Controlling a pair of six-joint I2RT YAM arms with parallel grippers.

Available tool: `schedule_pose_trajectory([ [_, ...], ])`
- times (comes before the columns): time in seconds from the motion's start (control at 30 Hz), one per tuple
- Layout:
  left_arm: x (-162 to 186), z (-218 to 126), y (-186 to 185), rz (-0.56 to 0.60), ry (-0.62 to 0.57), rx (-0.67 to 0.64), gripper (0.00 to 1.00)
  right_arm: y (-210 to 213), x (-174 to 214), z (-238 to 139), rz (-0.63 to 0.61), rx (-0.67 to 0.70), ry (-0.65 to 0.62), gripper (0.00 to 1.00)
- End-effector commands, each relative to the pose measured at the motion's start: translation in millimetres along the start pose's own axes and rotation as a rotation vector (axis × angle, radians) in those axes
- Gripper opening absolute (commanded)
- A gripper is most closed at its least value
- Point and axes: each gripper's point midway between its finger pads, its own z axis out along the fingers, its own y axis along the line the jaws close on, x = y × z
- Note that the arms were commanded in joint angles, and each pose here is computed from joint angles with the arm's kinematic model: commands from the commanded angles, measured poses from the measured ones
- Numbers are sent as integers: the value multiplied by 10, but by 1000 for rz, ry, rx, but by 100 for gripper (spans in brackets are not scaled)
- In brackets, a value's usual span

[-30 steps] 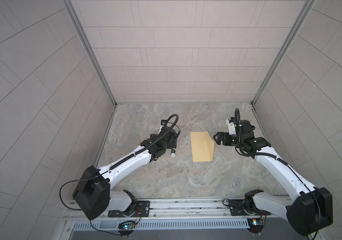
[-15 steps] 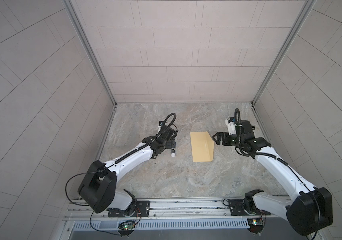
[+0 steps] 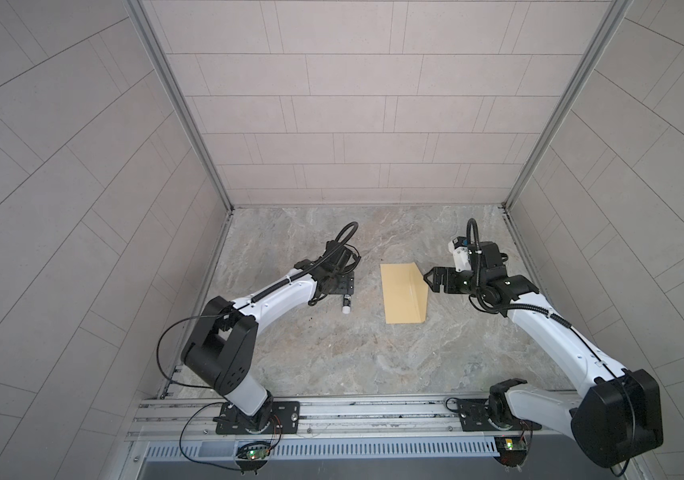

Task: Place the letter into the envelope and seal it
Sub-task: 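Move the left gripper down to the blue glue stick, then grasp the blue glue stick with the left gripper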

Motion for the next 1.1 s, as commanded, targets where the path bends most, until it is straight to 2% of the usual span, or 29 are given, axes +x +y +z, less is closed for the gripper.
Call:
schedule_pose_trajectory([
  [0.0, 111, 37, -87, -2, 68, 52, 85, -13, 32, 27, -11, -4, 11, 99],
  [0.4, 348, 330, -166, -33, 159, 69, 68, -19, 48, 82, 0, -14, 22, 99],
  [1.07, 485, 568, -256, -14, 196, 61, 44, -7, 76, 100, 6, -26, 29, 99],
])
